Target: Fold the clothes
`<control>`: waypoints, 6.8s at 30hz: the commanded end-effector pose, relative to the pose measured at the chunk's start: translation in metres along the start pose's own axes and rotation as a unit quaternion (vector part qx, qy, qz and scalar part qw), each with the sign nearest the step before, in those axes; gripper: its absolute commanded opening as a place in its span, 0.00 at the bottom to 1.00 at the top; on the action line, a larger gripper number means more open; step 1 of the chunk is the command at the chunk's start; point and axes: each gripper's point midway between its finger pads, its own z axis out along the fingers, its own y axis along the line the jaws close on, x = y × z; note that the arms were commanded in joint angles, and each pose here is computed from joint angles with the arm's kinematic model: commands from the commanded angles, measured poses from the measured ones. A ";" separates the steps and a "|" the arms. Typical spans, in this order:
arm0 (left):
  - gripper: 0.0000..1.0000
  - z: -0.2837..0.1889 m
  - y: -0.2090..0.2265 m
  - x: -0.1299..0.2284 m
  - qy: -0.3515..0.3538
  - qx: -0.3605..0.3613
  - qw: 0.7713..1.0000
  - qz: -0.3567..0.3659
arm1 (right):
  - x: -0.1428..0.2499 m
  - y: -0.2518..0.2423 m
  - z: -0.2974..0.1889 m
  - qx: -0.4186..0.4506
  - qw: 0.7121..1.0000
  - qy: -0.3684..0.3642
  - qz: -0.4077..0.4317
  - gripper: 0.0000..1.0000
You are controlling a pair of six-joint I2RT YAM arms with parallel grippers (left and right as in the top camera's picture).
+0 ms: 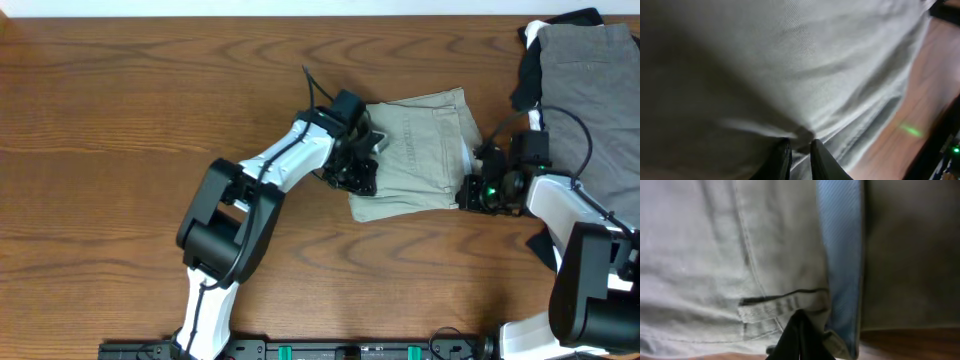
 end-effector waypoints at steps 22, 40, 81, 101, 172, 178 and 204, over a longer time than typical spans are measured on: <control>0.23 -0.111 0.009 -0.094 -0.229 -0.185 0.953 0.077 | -0.102 0.071 -0.076 -0.118 0.982 -0.129 -0.069 0.01; 0.23 -0.047 0.110 -0.146 -0.290 -0.251 0.921 0.061 | -0.083 0.036 0.046 -0.093 0.992 -0.047 -0.067 0.01; 0.13 -0.063 -0.053 0.020 -0.105 -0.155 0.979 -0.077 | -0.151 -0.024 -0.198 0.115 0.956 -0.269 0.015 0.99; 0.06 -0.010 -0.038 0.042 -0.091 -0.133 0.979 -0.121 | -0.151 -0.024 -0.198 0.115 0.956 -0.269 0.015 0.99; 0.07 0.019 0.029 -0.029 -0.177 -0.123 0.958 -0.189 | -0.151 -0.024 -0.198 0.115 0.956 -0.269 0.015 0.99; 0.07 -0.019 0.064 -0.016 -0.161 -0.151 0.952 -0.213 | -0.151 -0.024 -0.198 0.115 0.956 -0.269 0.015 0.99; 0.66 -0.144 0.104 0.004 -0.193 -0.134 0.935 -0.266 | -0.151 -0.024 -0.198 0.115 0.956 -0.269 0.015 0.99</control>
